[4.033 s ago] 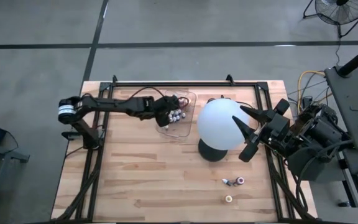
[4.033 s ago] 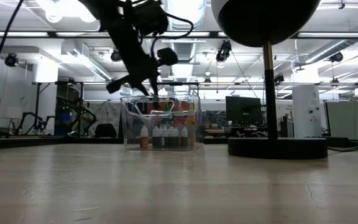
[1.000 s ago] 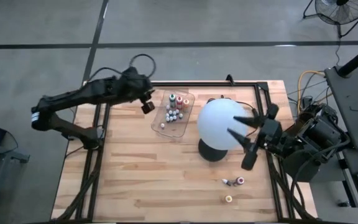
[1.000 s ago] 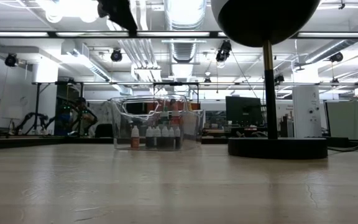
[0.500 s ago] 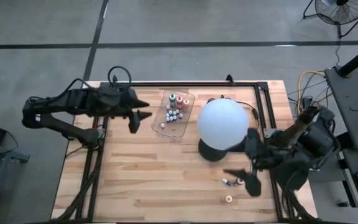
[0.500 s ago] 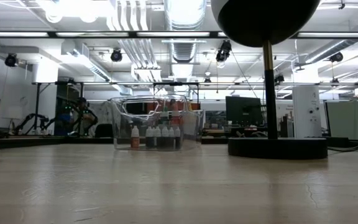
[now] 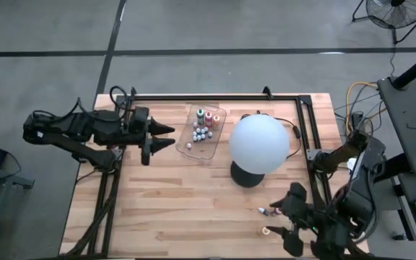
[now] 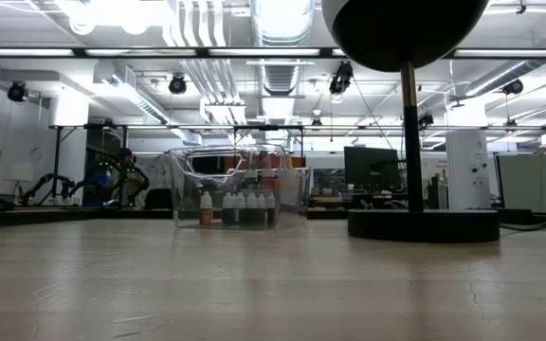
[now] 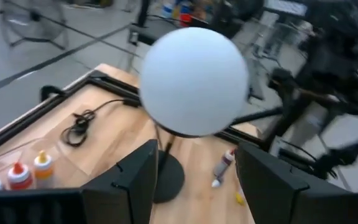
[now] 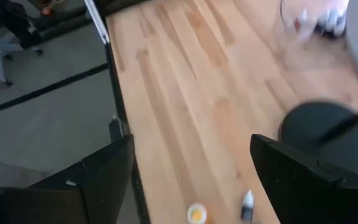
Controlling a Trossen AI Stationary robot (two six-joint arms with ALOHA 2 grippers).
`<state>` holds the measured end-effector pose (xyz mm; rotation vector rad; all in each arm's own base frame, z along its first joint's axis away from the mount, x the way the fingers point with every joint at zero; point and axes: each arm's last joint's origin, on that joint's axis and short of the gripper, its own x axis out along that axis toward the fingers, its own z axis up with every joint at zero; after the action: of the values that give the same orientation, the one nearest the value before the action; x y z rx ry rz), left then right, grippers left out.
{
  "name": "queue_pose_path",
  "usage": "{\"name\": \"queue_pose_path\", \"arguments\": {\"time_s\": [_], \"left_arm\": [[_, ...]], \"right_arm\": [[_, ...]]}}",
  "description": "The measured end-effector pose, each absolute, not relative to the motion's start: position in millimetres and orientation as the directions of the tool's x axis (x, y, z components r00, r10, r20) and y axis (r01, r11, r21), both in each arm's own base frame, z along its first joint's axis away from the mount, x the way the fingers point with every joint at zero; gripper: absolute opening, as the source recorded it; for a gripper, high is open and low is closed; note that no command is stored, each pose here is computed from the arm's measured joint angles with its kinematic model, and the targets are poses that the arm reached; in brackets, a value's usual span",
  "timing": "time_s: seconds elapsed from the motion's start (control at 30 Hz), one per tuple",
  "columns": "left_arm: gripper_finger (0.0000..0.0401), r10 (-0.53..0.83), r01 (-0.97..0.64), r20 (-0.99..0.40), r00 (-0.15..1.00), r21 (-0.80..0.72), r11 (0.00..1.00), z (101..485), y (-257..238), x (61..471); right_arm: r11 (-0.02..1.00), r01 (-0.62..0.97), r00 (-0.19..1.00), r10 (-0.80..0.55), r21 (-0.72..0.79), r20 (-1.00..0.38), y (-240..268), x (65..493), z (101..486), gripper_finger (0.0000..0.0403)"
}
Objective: Pick & Place food coloring
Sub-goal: Put the large red food coloring bottle into the transparent bin
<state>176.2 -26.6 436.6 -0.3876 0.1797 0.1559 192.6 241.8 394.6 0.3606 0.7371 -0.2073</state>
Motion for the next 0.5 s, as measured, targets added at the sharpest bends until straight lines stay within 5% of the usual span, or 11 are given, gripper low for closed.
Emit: {"name": "queue_pose_path", "arguments": {"time_s": [0.23,0.5], "left_arm": [[0.0185,0.302,-0.343,-0.162,0.939,-0.477,0.809,408,-21,175],[0.0185,0.266,-0.242,-0.042,0.963,-0.571,0.785,381,-28,186]], "right_arm": [[0.905,0.35,0.645,-0.046,0.242,-0.762,254,178,364,0.032],[0.886,0.437,0.526,-0.113,0.154,-0.843,251,150,328,0.0318]]}}
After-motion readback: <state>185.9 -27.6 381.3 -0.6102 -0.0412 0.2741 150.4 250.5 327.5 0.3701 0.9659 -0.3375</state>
